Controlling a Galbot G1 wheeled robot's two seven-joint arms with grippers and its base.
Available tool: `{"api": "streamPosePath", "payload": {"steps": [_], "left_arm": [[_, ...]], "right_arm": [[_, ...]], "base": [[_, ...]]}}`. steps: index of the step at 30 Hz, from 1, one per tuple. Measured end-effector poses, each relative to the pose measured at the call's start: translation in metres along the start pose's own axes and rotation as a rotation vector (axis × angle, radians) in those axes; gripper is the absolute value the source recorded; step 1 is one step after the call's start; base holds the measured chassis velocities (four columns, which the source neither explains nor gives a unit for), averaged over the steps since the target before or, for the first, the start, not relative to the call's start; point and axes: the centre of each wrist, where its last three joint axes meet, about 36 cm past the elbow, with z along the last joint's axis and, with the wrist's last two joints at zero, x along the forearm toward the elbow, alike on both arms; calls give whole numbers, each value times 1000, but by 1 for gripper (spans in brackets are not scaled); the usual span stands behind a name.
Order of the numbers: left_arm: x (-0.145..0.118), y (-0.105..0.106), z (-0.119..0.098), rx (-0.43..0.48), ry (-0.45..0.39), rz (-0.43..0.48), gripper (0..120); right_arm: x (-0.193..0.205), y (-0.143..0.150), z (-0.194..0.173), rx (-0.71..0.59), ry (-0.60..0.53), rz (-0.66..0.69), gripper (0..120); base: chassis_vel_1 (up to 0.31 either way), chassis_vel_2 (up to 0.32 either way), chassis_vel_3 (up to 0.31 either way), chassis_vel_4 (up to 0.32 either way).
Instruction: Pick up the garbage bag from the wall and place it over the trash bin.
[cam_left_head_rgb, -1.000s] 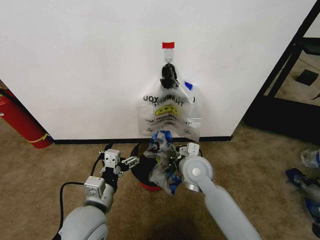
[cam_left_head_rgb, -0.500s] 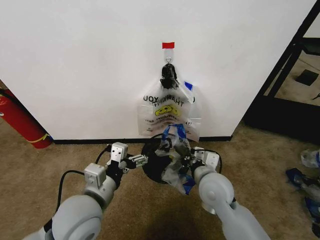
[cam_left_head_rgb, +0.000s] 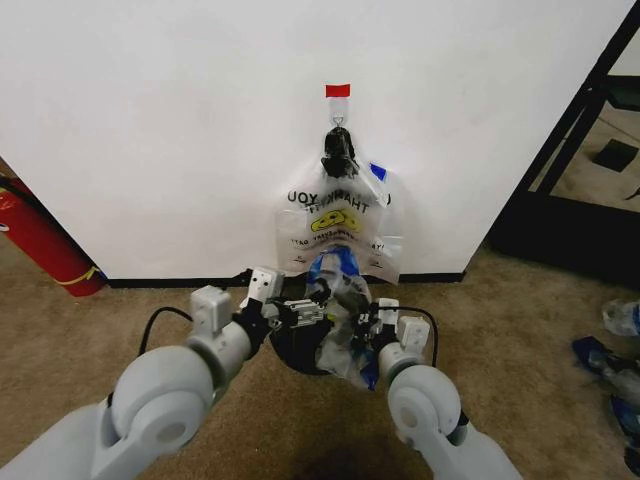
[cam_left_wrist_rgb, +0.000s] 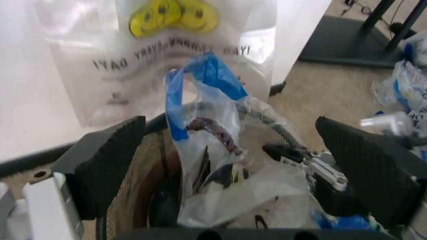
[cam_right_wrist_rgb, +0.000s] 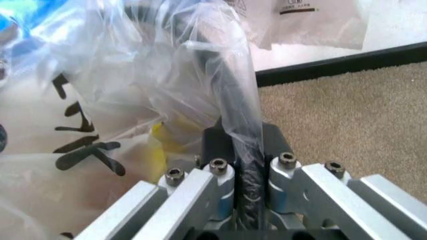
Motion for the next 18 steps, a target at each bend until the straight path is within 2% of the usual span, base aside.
{"api": "streamPosePath", "payload": {"steps": [8, 16, 18], "left_arm": [[-15, 12, -1, 27, 64, -17, 97], [-24, 20, -7, 92, 122, -21, 96], [-29, 24, -11, 114, 136, -25, 91]], "right_arm": [[2, 0, 2, 9, 1, -3, 1], [4, -4, 3, 34, -18, -5, 1], [3, -5, 5, 36, -29, -9, 1]], "base": [[0, 0, 0, 0], [0, 0, 0, 0], [0, 0, 0, 0]]}}
